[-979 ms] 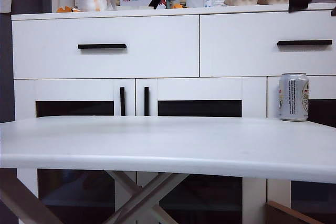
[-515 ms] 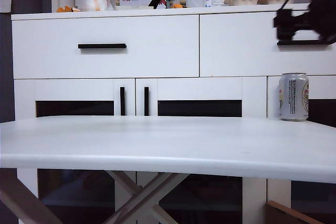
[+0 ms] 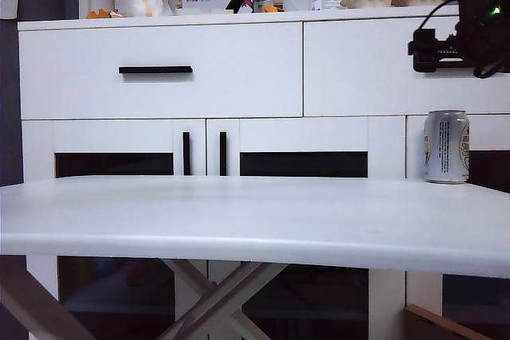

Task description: Pick up a can of beer from the white table, open the left drawer, place the beer inside the drawer, and finally close the drawer.

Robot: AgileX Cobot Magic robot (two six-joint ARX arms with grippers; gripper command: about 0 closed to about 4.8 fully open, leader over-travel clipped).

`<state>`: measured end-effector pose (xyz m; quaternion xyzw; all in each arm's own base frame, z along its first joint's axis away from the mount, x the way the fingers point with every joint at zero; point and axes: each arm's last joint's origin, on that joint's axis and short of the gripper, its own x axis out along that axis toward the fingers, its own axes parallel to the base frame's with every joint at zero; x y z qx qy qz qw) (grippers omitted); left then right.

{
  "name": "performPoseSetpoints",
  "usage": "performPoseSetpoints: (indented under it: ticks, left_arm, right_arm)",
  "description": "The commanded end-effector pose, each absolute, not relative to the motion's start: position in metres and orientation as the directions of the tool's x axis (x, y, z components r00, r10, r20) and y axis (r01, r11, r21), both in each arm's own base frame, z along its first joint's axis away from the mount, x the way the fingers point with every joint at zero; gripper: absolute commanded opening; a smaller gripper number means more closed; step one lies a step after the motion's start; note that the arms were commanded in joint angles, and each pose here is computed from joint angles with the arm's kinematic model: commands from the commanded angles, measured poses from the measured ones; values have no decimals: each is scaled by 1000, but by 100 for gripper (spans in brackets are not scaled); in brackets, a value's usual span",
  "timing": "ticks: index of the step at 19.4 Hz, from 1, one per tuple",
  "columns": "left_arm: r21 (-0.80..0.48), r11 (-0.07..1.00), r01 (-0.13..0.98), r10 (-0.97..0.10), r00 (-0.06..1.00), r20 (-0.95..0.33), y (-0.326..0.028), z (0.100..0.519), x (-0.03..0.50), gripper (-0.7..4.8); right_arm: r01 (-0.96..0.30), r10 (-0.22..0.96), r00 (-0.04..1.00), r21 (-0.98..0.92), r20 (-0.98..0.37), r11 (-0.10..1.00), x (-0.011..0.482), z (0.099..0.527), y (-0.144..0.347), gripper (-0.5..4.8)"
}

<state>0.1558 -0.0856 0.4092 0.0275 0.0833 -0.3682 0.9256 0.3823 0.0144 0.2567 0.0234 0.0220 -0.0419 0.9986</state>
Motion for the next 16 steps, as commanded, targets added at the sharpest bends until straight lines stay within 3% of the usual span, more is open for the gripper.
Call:
performPoseSetpoints:
  ticks: [1, 16]
  left_arm:
    - [-9, 728, 686, -678, 717, -162, -86, 411, 156, -6]
    - [-17, 728, 685, -675, 713, -187, -85, 409, 155, -6]
  right_arm:
    - [73, -71, 996, 44, -45, 996, 388, 251, 8, 479]
    - [57, -53, 993, 39, -110, 998, 419, 214, 8, 479]
